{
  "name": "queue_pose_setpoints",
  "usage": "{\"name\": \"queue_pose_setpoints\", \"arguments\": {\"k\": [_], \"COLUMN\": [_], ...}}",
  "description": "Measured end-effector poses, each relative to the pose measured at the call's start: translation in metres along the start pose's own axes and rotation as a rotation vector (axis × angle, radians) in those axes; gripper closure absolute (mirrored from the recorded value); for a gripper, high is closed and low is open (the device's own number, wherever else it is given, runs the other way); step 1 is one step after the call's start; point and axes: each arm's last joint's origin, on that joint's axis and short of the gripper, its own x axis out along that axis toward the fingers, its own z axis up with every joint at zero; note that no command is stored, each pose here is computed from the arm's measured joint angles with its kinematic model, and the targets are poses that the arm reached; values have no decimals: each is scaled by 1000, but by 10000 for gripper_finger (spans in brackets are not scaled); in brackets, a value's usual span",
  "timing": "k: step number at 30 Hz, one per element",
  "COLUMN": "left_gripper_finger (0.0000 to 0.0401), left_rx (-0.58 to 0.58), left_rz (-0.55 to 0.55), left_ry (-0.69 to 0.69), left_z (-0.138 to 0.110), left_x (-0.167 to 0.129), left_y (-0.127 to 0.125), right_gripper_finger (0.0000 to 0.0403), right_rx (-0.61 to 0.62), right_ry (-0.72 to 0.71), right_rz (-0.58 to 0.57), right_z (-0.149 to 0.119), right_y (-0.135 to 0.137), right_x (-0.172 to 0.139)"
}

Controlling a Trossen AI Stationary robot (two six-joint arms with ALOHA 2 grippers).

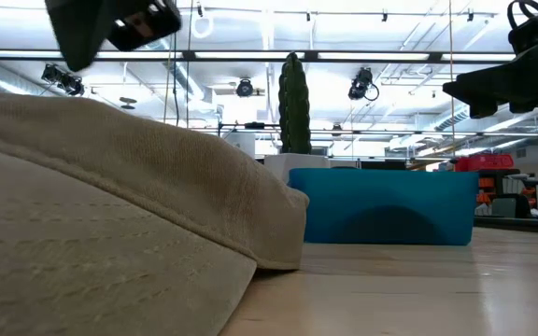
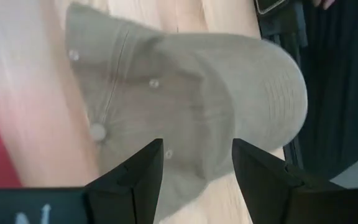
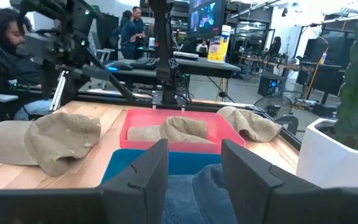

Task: Pick & Place hat
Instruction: Put the bottom light brown cup into the red bin

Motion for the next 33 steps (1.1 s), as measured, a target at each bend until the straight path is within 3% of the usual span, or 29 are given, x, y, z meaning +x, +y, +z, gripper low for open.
{"name": "queue_pose_setpoints", "arguments": {"k": [9, 24, 33], "left_gripper_finger": [206, 206, 207], "left_rx": [58, 35, 39], "left_rz": [-70, -13, -65], "left_ry": [61, 78, 123], "left_z": [16, 19, 17], "left_x": [25, 38, 60], "left_y": [-14, -2, -3], "right_gripper_finger": [250, 250, 250], "right_rx": [0, 0, 0], "right_ry": [0, -1, -2], "right_rz": [0, 0, 0], "right_z": [0, 0, 0], "right_y": [0, 0, 0], "right_x": [0, 0, 0]}}
